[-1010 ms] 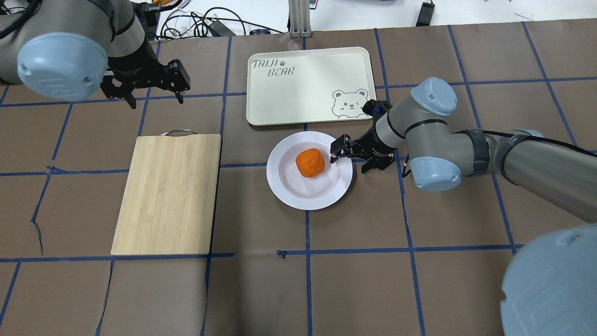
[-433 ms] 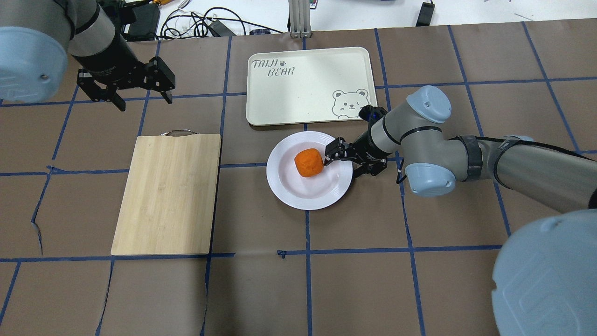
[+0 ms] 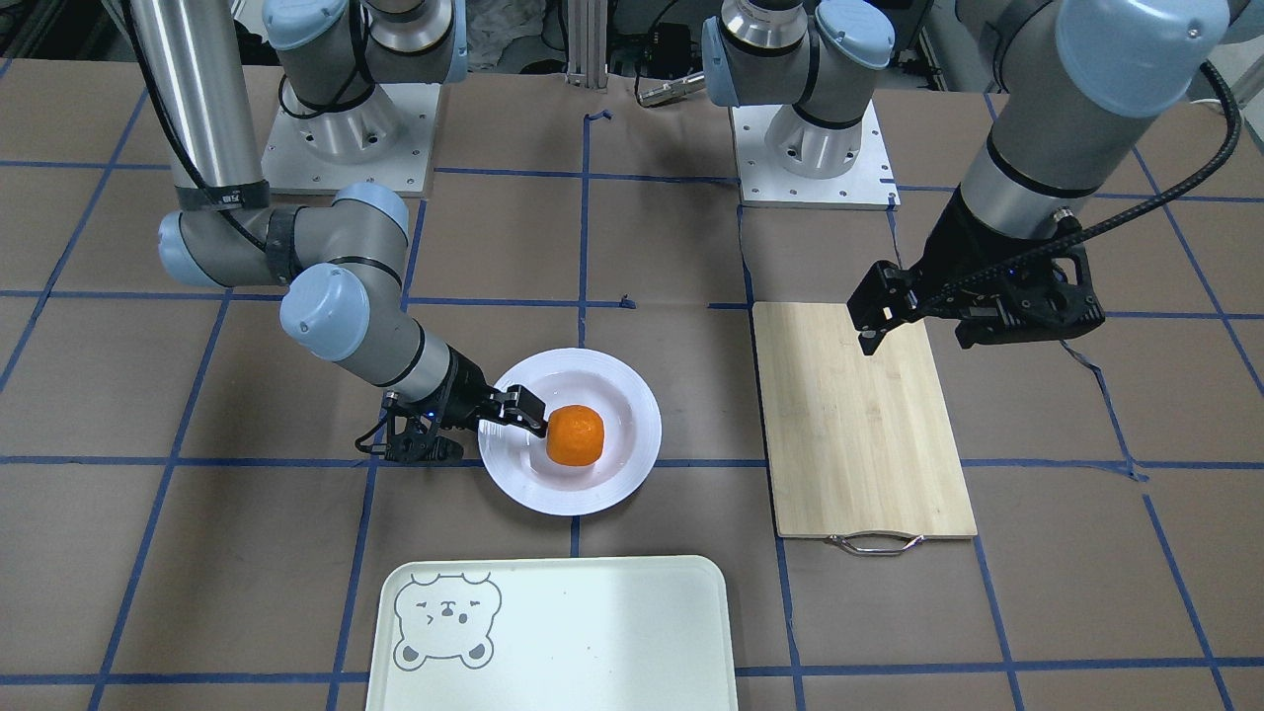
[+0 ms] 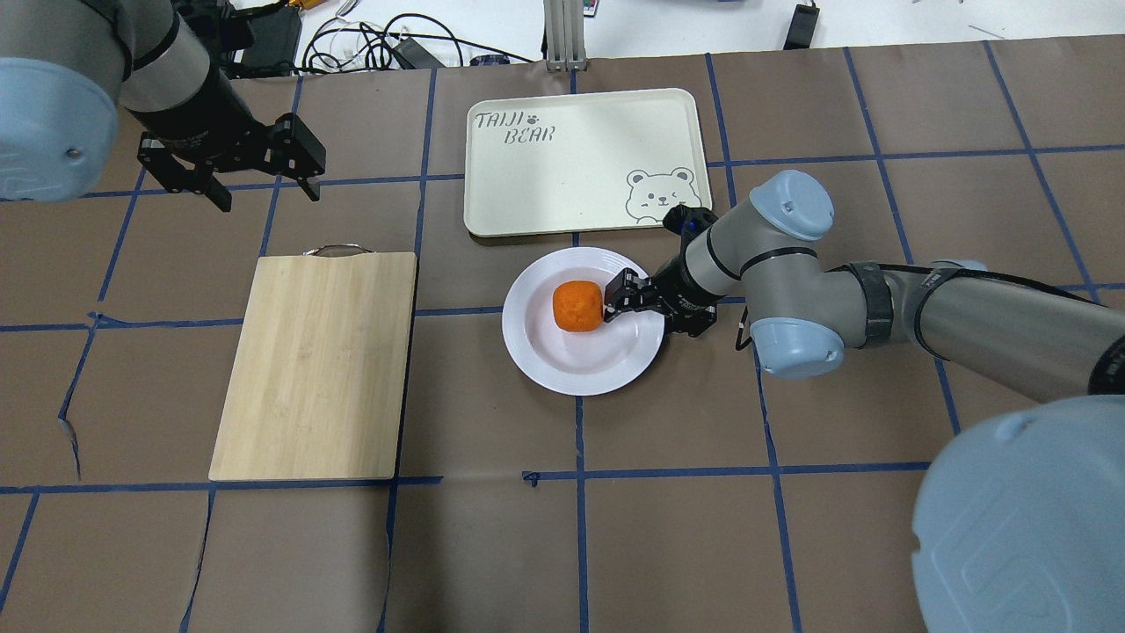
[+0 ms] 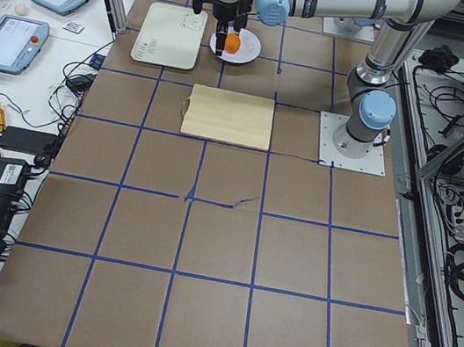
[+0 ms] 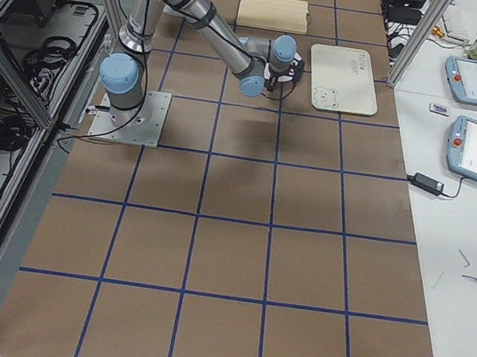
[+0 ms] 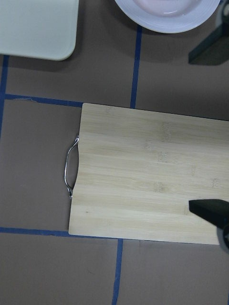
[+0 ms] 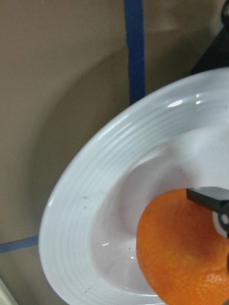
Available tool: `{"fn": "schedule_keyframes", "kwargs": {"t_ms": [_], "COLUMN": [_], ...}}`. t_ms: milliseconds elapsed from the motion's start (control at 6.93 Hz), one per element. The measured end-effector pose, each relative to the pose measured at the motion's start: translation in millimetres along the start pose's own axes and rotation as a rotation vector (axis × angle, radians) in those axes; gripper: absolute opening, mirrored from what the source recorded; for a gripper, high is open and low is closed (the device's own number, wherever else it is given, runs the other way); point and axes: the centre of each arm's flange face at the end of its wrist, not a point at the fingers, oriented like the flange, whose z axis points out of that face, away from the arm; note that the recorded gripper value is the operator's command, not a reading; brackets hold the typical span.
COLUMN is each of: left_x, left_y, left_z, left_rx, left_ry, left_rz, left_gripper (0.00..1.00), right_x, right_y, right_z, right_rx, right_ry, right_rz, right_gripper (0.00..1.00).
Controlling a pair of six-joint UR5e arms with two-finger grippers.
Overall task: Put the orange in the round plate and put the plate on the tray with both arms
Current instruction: 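Grip the white plate rim with the right gripper, then slide the plate with the right gripper onto the bear tray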
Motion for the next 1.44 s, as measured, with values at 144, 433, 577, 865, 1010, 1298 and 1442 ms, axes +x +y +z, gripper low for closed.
{"fn": "schedule_keyframes", "kwargs": {"t_ms": [144,433,577,865,1010,1298,1442], "left_x": [0.2,1.4,3.0,6.0,6.6,7.5,7.6], "left_y": [1.4,4.6,8.9,20.4,25.5,34.9,38.5], "left_z": [-2.6,-9.0,-14.7,-30.2,-35.6,-33.8,-32.0], "left_rx": [0.005,0.015,0.025,0.053,0.058,0.042,0.037], "left_ry": [0.0,0.001,0.004,0.012,0.013,0.012,0.011], "left_rz": [0.001,0.002,0.005,0.01,0.011,0.016,0.017], "left_gripper": [1.0,1.0,1.0,1.0,1.0,1.0,1.0], "right_x": [-0.9,-1.9,-2.8,-8.9,-16.5,-35.1,-46.0], "right_y": [-0.1,-0.9,-1.7,-10.8,-23.4,-52.5,-68.5], "right_z": [0.3,-0.3,-2.0,-12.4,-24.3,-52.3,-65.5], "right_rx": [0.003,0.006,0.01,0.034,0.053,0.086,0.11], "right_ry": [0.0,-0.003,-0.003,-0.007,-0.014,-0.03,-0.039], "right_rz": [-0.005,-0.006,-0.007,-0.01,-0.002,0.021,0.027], "right_gripper": [0.14,0.0,0.0,0.0,0.0,0.0,0.0]}}
